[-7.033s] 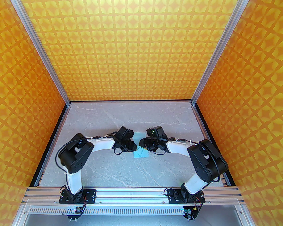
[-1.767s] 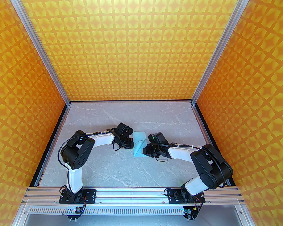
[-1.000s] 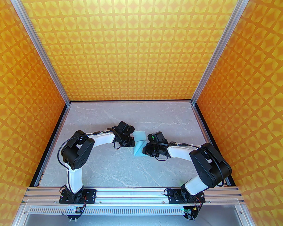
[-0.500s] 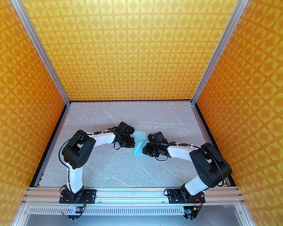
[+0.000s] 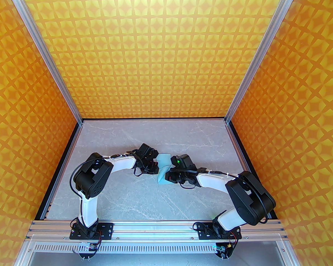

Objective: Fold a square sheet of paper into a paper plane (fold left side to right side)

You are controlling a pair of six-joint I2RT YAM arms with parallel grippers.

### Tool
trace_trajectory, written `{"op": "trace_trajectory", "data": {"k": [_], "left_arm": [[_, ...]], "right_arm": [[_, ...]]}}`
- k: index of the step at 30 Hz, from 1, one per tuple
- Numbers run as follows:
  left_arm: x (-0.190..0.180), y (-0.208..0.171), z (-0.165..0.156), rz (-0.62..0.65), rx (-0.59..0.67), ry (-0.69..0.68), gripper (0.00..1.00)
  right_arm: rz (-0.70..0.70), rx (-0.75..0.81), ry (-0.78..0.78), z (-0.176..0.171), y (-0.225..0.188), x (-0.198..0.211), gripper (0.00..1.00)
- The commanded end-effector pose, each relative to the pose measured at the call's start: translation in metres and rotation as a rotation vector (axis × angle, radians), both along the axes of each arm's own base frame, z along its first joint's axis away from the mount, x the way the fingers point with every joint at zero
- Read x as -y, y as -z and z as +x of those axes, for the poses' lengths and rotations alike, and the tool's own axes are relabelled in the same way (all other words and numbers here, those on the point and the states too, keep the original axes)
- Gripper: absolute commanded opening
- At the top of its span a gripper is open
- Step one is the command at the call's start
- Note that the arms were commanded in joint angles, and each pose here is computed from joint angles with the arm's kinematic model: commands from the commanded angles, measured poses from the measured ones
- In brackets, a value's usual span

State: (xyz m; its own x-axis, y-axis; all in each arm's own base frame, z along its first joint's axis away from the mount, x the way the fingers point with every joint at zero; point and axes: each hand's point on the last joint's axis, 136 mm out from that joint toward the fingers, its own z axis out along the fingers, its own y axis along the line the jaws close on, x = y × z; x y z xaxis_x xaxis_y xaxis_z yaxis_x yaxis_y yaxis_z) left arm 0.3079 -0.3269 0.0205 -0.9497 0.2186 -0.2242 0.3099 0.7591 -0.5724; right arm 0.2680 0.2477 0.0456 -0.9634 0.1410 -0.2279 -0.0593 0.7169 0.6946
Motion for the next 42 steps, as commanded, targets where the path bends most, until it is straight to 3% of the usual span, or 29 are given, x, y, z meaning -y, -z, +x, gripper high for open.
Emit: {"op": "trace_trajectory", "data": {"k": [1, 42], "left_arm": [[0.005, 0.002, -0.002, -0.003, -0.012, 0.029, 0.00], [0.006, 0.003, -0.004, -0.003, -0.020, 0.031, 0.02]], "right_arm": [[0.083, 0.010, 0.003, 0.006, -0.009, -0.016, 0.00], [0.035, -0.038, -0.027, 0.000, 0.021, -0.027, 0.00]]}}
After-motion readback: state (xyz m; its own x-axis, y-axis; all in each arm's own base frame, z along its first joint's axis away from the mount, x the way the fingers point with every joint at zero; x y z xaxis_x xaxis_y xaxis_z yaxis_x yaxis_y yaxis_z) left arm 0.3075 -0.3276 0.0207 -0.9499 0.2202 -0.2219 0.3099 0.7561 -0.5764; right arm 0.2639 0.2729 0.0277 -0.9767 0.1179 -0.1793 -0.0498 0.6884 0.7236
